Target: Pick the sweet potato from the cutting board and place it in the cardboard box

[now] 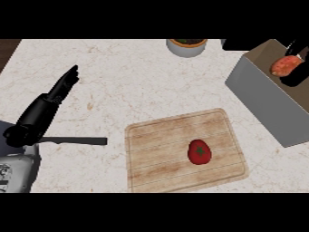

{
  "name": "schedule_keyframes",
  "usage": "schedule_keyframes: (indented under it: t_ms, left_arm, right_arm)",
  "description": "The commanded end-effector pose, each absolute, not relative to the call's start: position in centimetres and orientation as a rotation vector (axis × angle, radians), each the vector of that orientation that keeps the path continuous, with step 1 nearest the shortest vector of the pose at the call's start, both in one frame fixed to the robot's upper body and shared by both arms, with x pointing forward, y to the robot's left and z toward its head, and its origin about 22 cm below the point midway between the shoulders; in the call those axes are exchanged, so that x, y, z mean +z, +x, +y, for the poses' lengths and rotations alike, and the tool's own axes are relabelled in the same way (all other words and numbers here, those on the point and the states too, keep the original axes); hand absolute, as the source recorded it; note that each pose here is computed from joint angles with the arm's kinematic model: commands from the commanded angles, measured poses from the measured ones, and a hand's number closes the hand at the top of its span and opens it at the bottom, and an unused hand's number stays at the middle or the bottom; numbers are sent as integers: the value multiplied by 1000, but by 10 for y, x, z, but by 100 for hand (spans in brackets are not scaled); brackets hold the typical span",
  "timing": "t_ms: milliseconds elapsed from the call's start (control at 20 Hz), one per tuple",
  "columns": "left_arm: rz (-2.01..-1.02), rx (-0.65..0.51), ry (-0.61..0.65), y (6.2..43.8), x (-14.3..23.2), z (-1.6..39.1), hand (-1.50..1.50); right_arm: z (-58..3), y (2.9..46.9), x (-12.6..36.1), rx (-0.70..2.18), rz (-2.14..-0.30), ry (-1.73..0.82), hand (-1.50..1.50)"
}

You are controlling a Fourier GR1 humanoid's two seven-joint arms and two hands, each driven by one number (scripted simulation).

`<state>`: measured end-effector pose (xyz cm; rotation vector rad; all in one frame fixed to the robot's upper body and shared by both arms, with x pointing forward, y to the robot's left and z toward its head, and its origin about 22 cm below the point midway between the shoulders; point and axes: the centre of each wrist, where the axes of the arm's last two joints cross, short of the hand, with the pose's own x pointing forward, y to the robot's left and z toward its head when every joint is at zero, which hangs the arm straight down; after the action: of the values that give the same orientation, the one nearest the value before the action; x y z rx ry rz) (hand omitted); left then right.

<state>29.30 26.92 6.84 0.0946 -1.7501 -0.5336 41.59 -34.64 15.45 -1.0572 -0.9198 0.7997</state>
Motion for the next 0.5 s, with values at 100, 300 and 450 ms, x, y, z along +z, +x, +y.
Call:
schedule_keyframes:
  t_ms: [100,300,450]
  left_arm:
    - [-1756,-536,91,302,87,263,0]
    - [-1761,-540,116,286,67,268,0]
    - [-1749,-526,102,290,66,263,0]
  right_arm:
    - [-382,410,137,895,-885,-842,-150]
    - [-398,396,136,886,-1101,-789,-150]
    - [-375,407,152,674,-1368,-778,-150]
